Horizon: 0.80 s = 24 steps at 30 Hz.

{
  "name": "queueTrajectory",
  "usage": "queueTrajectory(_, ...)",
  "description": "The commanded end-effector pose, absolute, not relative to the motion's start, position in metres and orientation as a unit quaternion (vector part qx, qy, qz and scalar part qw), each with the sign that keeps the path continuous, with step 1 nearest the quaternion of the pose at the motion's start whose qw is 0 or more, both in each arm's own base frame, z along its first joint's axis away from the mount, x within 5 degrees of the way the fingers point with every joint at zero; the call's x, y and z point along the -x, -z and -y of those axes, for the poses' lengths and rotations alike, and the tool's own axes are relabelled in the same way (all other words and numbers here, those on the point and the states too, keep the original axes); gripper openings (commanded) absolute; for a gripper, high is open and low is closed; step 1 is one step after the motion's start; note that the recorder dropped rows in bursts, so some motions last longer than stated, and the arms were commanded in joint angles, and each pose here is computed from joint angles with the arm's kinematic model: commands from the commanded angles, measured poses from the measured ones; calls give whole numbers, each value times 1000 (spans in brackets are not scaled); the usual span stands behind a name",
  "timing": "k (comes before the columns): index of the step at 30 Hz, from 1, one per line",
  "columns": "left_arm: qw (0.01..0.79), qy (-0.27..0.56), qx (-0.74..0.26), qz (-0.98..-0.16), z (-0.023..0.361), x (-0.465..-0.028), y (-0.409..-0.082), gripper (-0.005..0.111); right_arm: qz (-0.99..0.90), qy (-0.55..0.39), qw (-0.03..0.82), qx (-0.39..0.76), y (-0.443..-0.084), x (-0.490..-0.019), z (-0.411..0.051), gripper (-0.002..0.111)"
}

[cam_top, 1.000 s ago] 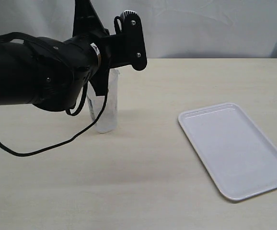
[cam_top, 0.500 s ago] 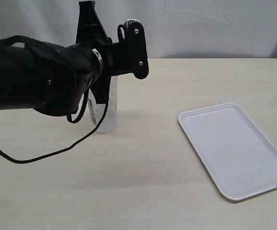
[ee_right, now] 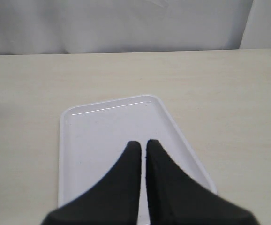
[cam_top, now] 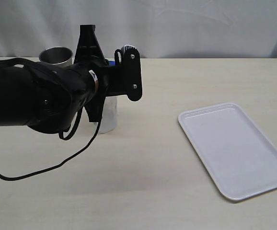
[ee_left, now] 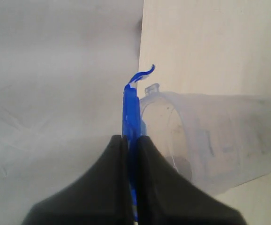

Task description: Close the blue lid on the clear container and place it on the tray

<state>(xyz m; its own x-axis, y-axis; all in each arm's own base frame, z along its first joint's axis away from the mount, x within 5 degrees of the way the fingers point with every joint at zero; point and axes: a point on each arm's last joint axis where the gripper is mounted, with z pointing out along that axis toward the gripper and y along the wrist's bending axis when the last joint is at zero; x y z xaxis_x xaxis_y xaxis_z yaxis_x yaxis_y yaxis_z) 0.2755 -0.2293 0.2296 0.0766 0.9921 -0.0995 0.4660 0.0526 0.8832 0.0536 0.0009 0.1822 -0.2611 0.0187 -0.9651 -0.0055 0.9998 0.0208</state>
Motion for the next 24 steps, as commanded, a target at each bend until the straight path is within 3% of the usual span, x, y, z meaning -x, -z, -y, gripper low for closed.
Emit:
queueTrajectory(1, 413, -309, -606, -605, 231, -272, -230, 0, -792, -10, 610, -5, -182, -53, -1, 4)
queueTrajectory(24, 391, -315, -607, -615, 236, -261, -227, 0, -792, -10, 610, -5, -182, -53, -1, 4)
